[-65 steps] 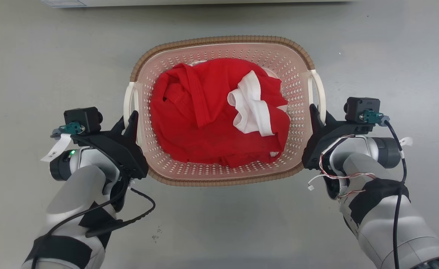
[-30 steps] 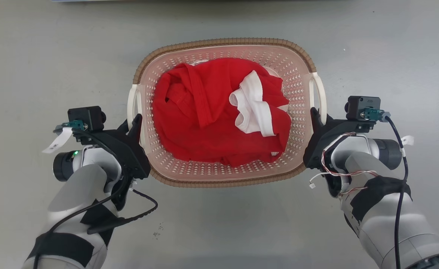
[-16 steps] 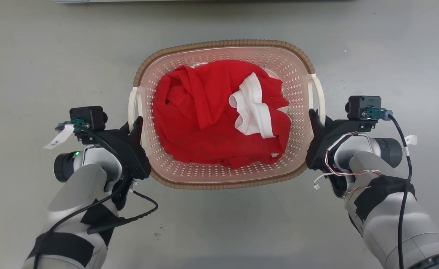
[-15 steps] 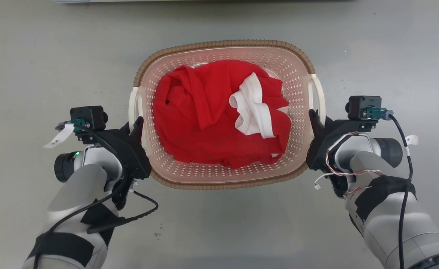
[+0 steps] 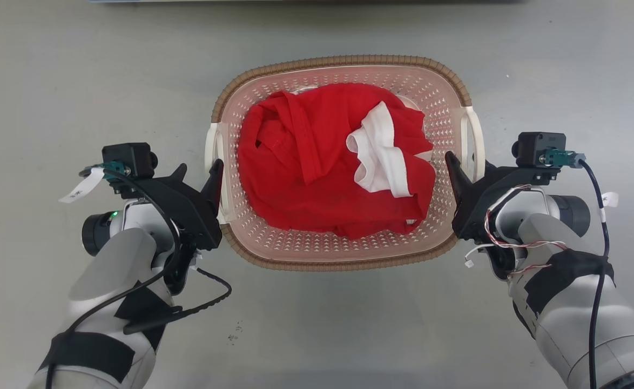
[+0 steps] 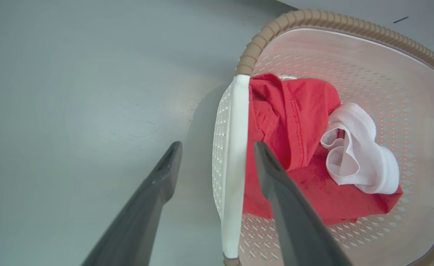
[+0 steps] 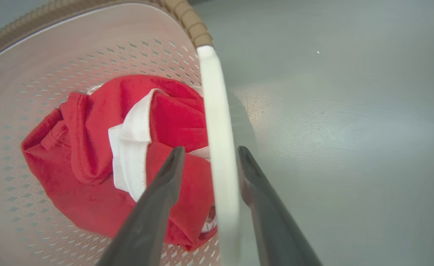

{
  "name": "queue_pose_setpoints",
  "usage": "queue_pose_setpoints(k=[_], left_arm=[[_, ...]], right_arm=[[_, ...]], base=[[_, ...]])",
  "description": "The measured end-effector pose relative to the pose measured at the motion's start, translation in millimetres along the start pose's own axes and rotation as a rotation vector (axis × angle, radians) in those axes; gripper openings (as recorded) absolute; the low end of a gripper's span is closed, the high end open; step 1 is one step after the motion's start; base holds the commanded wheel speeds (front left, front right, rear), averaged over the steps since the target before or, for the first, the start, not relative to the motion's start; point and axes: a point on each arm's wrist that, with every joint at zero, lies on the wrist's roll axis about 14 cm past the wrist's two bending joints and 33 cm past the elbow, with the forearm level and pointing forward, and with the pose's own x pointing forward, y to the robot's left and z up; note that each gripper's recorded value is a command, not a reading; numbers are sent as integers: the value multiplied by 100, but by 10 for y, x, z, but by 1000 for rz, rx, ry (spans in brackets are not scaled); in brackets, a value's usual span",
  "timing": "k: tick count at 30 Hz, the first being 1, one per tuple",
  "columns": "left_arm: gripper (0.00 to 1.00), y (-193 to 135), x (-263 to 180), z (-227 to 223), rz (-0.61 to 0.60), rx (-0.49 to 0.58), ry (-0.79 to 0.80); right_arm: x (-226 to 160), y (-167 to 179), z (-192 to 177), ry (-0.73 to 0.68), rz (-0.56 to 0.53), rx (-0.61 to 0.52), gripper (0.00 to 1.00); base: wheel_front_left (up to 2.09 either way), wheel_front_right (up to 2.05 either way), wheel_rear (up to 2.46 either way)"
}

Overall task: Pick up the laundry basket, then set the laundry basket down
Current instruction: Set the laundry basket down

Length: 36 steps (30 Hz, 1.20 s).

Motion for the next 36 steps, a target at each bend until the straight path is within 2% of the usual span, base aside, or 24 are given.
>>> queue_pose_setpoints(k=[1, 9, 19, 36], left_arm=[[100, -10, -2, 12, -3, 0, -3], [100, -148, -79, 124, -38, 23, -27], [100, -154, -362, 273, -42, 99, -80], [100, -551, -1050, 733, -131, 248, -341]], right_arm=[[3, 23, 24, -7, 7, 7, 85], [-83, 137, -2, -5, 38, 13, 100], [-349, 171, 344, -112, 32, -13, 100], [-1085, 305, 761, -356, 38, -40, 100]], base=[[0, 0, 0], [0, 0, 0], [0, 0, 0], [0, 0, 0]])
